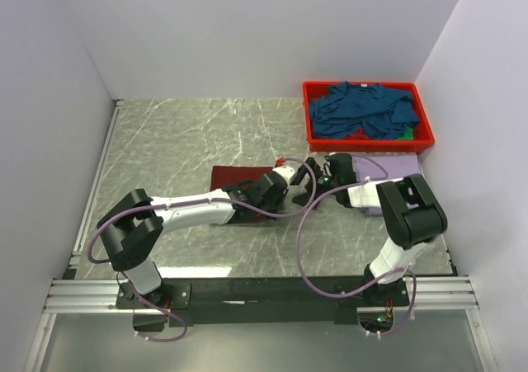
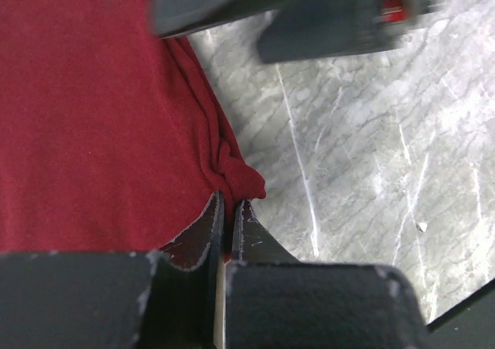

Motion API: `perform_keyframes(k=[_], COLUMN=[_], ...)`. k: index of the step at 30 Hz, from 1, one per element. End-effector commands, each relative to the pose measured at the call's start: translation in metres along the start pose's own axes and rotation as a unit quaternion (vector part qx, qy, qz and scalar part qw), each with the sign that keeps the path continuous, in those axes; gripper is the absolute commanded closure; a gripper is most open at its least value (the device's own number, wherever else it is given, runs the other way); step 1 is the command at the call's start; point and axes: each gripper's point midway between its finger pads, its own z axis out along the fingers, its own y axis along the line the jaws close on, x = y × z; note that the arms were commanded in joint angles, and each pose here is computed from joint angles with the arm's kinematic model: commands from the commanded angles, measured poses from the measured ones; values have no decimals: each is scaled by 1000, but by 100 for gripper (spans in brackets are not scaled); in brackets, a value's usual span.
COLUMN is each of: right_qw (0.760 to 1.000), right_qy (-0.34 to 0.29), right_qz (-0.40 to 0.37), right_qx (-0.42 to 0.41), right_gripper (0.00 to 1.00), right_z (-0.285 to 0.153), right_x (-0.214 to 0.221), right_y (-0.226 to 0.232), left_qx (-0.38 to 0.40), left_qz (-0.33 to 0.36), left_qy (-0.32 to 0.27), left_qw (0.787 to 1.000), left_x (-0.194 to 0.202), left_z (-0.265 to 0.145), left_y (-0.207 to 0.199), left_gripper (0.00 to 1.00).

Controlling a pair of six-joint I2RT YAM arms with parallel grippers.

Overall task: Fold and stack the t-shirts
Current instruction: Neatly place the folded tshirt to the corner

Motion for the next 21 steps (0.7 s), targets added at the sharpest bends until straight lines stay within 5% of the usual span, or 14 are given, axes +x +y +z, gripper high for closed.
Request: perform_keyframes(k=[1,8,11,13,16,18,21], right_qw=[999,998,997,997,995,994,986], right_qy=[16,69,73,71,65,64,57], right_qz=[8,-3,-10,-30,-61,-75,-133], right_qx=[-27,-6,7,13,32,56,87], right_gripper=[6,18,33,53,82,100,100], right_z=[20,44,47,48,44,37,26], right_x=[5,35,38,36,33,32,24], right_y=[15,5,0,-1,-2,-5,-1], left_qx=[31,34,36,39,44,42,44], left_qz=[-20,-20,-17,-17,-22,-22,-27], left_qy=[-30,-30,-26,-24,-26,-26,-60], left_qw=[999,999,999,999,998,999,997], left_x=[-18,-18,-16,-16,-21,-25,-50], left_z=[-6,-9,-8,-8,-13,-21,-47], left_y=[-14,-14,-15,-16,-19,-18,-16], left_gripper=[99,99,99,97,85,67,41])
